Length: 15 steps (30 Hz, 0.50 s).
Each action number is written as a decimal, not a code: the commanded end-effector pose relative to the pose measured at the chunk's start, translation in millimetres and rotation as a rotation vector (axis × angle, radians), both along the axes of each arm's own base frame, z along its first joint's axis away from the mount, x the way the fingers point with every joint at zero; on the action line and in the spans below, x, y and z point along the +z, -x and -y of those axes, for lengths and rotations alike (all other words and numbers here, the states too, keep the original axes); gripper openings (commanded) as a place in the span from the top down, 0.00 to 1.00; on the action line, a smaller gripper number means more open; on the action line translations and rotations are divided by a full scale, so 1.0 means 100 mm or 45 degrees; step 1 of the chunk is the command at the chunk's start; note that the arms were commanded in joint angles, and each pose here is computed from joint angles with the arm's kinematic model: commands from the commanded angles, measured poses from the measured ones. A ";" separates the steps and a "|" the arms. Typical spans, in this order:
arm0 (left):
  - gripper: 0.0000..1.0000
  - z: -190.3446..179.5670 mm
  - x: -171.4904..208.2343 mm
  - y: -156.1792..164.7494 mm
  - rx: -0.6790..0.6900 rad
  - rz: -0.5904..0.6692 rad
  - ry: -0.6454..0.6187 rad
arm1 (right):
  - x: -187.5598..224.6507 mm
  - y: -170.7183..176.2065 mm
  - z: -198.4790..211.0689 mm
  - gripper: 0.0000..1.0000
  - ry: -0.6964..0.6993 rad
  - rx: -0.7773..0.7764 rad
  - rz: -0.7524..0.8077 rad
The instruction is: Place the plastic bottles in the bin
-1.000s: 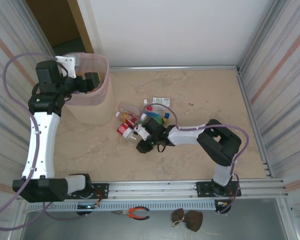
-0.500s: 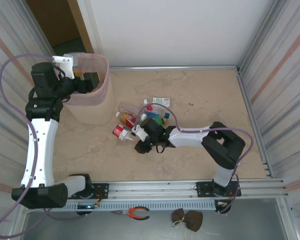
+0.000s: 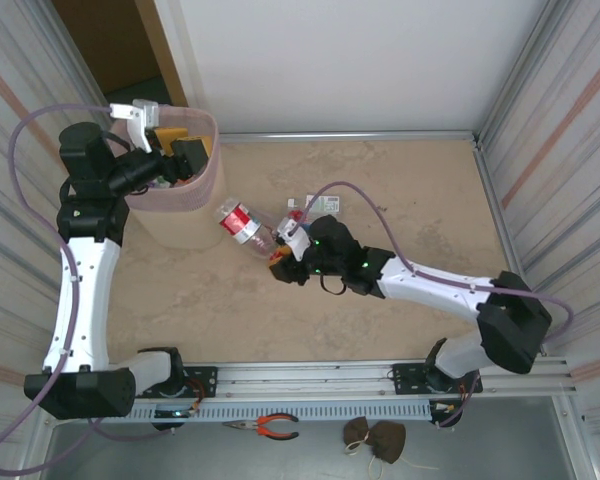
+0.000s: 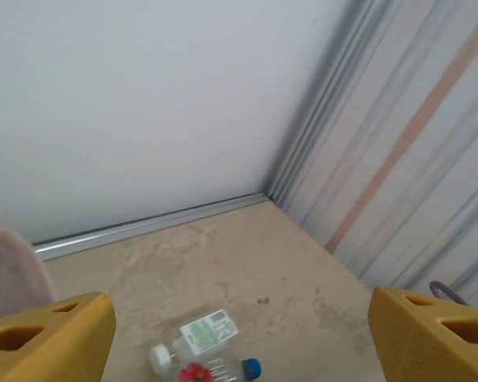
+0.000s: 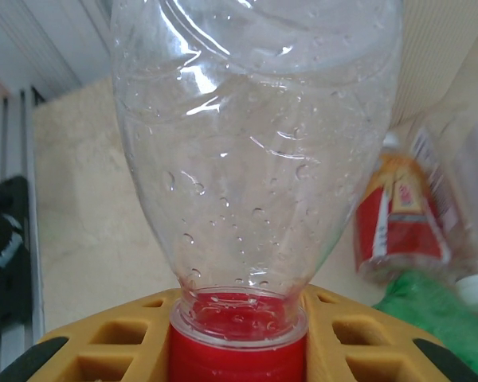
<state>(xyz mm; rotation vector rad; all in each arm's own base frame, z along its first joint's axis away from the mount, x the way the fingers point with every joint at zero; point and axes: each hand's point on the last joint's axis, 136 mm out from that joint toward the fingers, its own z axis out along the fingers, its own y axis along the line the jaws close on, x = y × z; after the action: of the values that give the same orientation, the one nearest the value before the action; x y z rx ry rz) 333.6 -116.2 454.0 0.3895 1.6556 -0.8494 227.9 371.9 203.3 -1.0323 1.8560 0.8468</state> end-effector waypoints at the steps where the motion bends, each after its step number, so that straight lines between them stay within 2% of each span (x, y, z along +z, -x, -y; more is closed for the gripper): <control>1: 0.16 0.20 0.35 0.29 -0.181 0.147 0.084 | 0.41 -0.06 0.10 0.70 -0.143 -0.045 0.104; 9: 0.08 0.77 0.47 0.57 -0.438 0.250 0.097 | 1.12 -0.12 0.40 0.71 -0.338 -0.140 0.300; 15: 0.04 1.10 0.51 0.70 -0.534 0.287 0.126 | 1.68 -0.03 0.65 0.72 -0.509 -0.202 0.452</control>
<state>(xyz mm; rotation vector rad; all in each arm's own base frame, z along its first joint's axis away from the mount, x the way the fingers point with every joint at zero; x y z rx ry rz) 268.7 -218.2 495.5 0.7317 1.3984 -1.1391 233.0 322.0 335.5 -0.7920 1.4988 0.8507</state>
